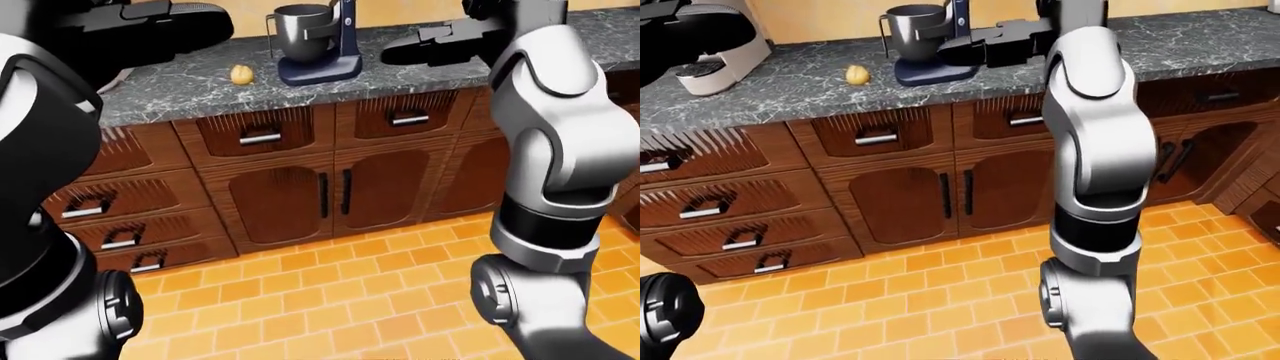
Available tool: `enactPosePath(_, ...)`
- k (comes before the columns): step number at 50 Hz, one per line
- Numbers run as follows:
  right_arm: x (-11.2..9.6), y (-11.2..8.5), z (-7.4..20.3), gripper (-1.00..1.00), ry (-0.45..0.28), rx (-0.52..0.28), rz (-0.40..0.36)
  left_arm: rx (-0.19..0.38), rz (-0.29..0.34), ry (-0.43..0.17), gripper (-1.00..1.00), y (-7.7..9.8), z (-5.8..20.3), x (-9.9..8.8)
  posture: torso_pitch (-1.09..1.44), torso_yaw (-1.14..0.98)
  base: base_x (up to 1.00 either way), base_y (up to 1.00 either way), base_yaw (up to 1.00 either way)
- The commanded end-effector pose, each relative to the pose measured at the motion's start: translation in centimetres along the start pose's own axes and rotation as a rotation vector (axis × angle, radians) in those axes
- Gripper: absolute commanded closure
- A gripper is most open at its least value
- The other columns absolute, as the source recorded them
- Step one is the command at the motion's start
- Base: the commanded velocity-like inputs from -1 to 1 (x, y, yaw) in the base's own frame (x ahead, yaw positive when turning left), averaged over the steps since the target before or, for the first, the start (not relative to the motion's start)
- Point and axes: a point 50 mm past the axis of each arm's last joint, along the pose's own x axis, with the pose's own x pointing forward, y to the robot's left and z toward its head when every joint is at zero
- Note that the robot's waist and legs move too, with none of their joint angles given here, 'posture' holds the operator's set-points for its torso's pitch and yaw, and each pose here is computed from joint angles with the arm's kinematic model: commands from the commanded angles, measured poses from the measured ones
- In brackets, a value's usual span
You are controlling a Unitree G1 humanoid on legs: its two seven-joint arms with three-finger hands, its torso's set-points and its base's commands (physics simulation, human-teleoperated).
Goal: Place the bread in the stand mixer bowl.
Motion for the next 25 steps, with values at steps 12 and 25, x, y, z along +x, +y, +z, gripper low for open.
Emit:
enactPosePath(12, 0.0, -0.34, 1.4, -1.0, -0.063, 0.0, -0.016, -0.017, -0.004, -0.061, -1.0, -0.13, 1.39, -0.38, 0.0, 0.0, 0.0, 0.26, 0.0)
enactPosePath(25, -0.05, -0.25, 1.35, -1.0, -0.063, -0.001, -0.013, -0.015, -0.006, -0.059, -1.0, -0.17, 1.24, -0.3, 0.0, 0.0, 0.0, 0.26, 0.0)
